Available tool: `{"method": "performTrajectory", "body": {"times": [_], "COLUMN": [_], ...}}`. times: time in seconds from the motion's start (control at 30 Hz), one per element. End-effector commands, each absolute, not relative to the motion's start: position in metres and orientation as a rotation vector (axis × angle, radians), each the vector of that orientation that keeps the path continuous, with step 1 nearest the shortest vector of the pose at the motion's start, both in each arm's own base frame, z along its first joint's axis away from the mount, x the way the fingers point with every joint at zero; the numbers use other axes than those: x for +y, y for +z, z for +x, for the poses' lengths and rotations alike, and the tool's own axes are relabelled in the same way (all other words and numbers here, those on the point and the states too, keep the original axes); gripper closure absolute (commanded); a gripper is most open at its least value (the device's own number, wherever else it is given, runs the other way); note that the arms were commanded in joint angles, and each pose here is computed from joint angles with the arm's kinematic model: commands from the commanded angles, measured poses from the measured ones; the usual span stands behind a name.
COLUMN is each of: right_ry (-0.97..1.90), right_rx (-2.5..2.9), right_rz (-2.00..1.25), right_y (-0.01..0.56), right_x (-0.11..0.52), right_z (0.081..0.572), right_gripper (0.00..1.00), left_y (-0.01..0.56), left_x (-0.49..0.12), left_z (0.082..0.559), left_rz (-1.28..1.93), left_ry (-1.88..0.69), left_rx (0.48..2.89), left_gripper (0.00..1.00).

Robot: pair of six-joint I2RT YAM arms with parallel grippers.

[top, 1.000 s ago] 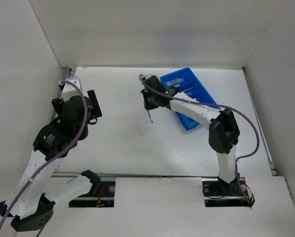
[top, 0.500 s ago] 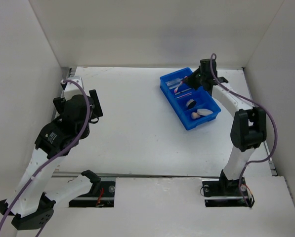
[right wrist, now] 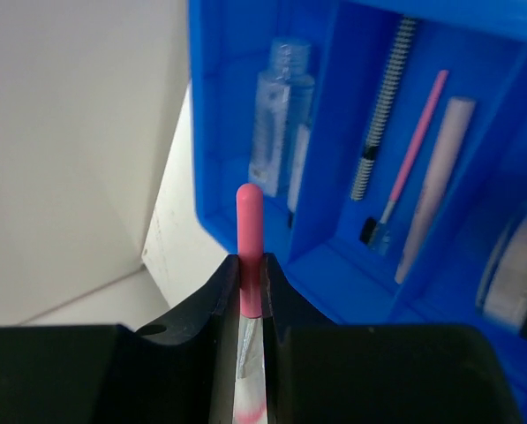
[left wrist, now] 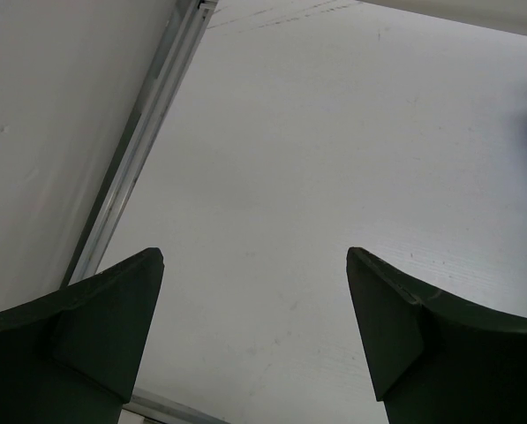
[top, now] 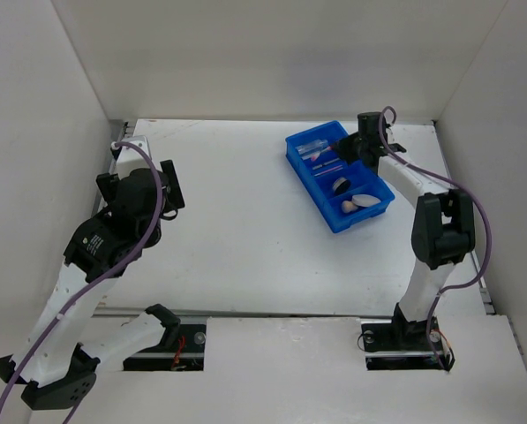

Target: Organize the makeup

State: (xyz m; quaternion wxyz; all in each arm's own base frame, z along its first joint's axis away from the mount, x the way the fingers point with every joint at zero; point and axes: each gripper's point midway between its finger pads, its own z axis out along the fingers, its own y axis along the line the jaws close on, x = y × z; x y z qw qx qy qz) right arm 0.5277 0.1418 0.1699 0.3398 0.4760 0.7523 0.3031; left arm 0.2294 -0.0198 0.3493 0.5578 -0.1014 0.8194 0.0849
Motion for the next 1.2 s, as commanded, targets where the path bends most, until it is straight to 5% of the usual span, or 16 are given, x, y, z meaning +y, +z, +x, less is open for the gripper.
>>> {"method": "performTrajectory", "body": {"times": [0.0,0.13,0.63,0.8,0.83,0.87,0.9,0.93,1.17], "right_ry": [0.756,0.716,0.672,0.654,0.636,0.601,0.493,0.389,0.05], "right_rx": [1.867,1.86,1.91,1.904,1.882,1.869,1.929,1.911,1.875], "right_rz": [1.309,1.332,1.287,1.107,1.051,1.008,0.96,0.952,0.817], "right_y": [0.175,0.168,0.159,0.2,0.221,0.239,0.237,0.245,0.295], "right_x": [0.124,0.115,0.113,0.11,0.106,0.1,0.091,0.075,0.001], "right_z": [0.534,0.535,0.546,0.539,0.541,0.536,0.524,0.519,0.45], "right_gripper": [0.99,0.96,0.47,0.44,0.38,0.17,0.05,0.0,0.03], "left_y": [0.363,0.361,0.361,0.364,0.364,0.364,0.367,0.368,0.367], "left_x": [-0.016,-0.017,-0.02,-0.022,-0.022,-0.022,-0.021,-0.023,-0.032], "left_z": [0.23,0.232,0.235,0.238,0.238,0.238,0.237,0.238,0.247], "left_rz": [-0.267,-0.254,-0.25,-0.254,-0.254,-0.254,-0.258,-0.248,-0.225], "left_ry": [0.193,0.206,0.212,0.206,0.206,0.206,0.199,0.191,0.177], "left_rx": [1.891,1.899,1.906,1.899,1.899,1.899,1.893,1.891,1.893], "left_gripper": [0.18,0.18,0.17,0.17,0.17,0.17,0.17,0.17,0.17]}}
